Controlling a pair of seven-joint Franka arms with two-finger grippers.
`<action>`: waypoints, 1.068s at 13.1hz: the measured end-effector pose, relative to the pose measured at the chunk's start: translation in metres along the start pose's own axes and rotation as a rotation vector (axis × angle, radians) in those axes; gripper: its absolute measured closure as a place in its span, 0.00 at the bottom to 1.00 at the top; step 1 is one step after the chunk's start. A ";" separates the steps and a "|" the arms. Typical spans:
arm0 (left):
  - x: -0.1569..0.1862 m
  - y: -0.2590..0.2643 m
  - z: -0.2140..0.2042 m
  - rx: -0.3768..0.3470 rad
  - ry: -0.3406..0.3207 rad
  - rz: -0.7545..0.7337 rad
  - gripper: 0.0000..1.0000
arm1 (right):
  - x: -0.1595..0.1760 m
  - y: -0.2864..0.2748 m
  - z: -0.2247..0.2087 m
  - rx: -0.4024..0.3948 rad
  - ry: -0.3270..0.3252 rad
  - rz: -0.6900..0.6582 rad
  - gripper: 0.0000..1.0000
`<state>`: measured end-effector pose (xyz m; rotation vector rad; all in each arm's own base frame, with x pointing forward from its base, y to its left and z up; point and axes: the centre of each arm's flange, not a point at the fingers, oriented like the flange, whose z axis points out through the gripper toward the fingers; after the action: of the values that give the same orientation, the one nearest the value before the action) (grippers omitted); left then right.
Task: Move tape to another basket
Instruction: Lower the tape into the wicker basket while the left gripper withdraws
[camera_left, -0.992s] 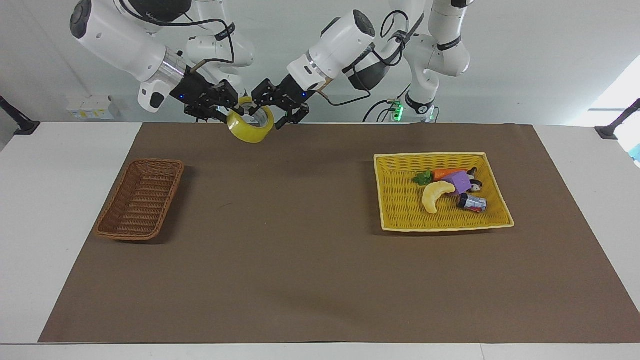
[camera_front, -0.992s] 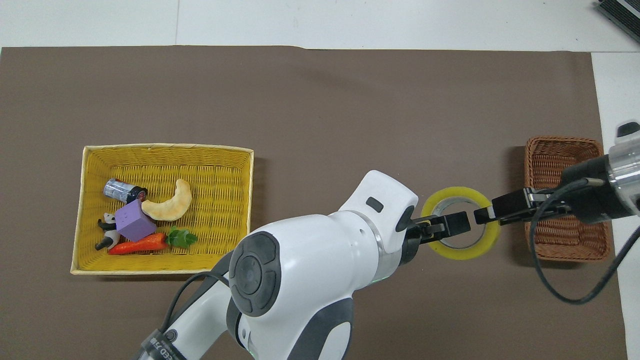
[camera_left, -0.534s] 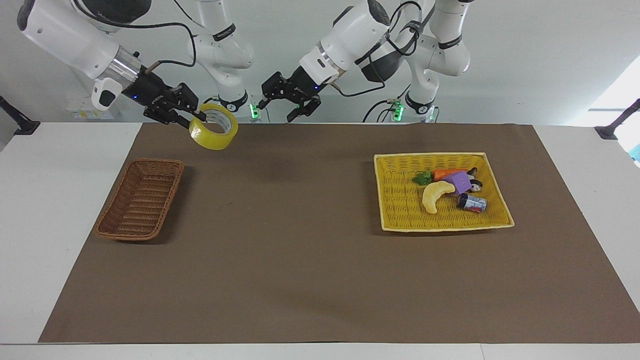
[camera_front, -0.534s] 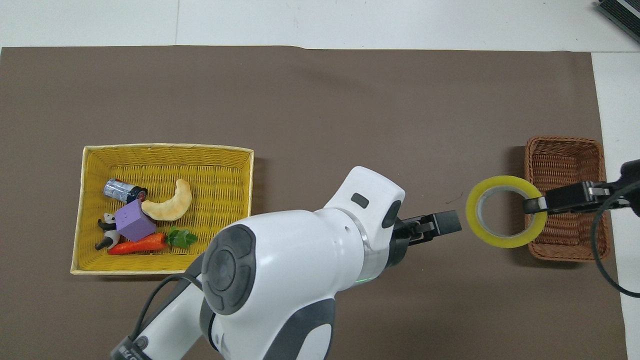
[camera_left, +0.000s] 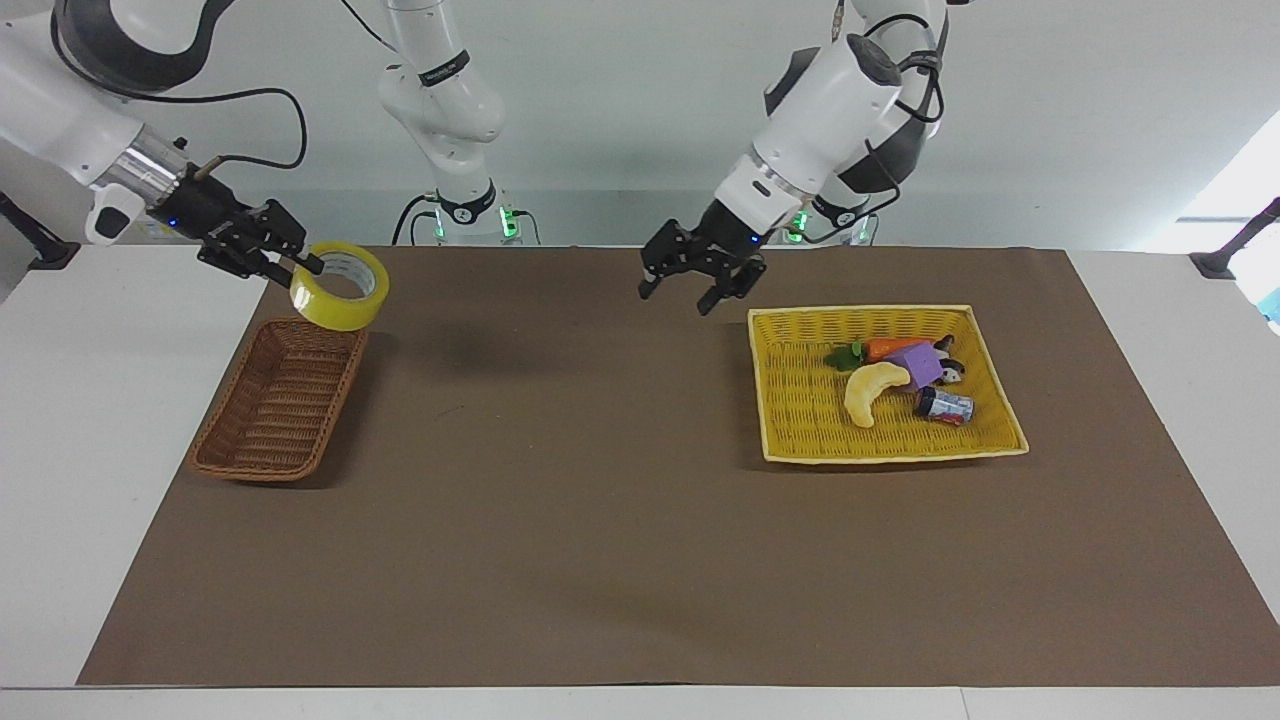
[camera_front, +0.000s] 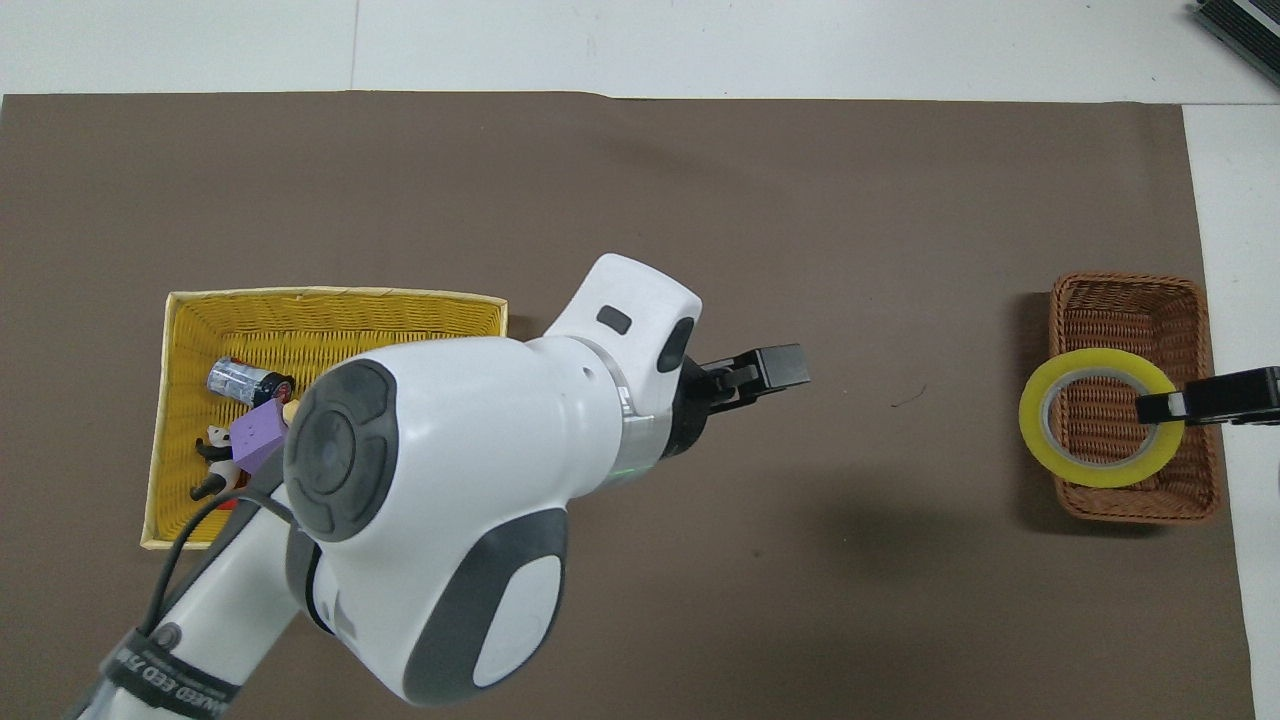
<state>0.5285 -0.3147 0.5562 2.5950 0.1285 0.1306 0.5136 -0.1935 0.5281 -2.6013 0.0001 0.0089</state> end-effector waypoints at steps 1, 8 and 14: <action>0.019 -0.029 -0.010 0.026 -0.001 0.030 0.00 | 0.004 0.036 0.007 0.006 0.009 -0.007 0.46; 0.078 -0.149 -0.081 0.381 0.039 0.168 0.00 | -0.001 0.200 0.073 0.061 -0.007 0.011 0.46; 0.085 -0.172 -0.106 0.441 0.010 0.161 0.00 | 0.009 0.204 0.073 0.100 0.062 0.023 0.46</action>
<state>0.5885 -0.1046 0.5632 3.0439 -0.0569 0.1922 0.5218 -0.3304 0.3604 -2.5008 0.0511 -0.0625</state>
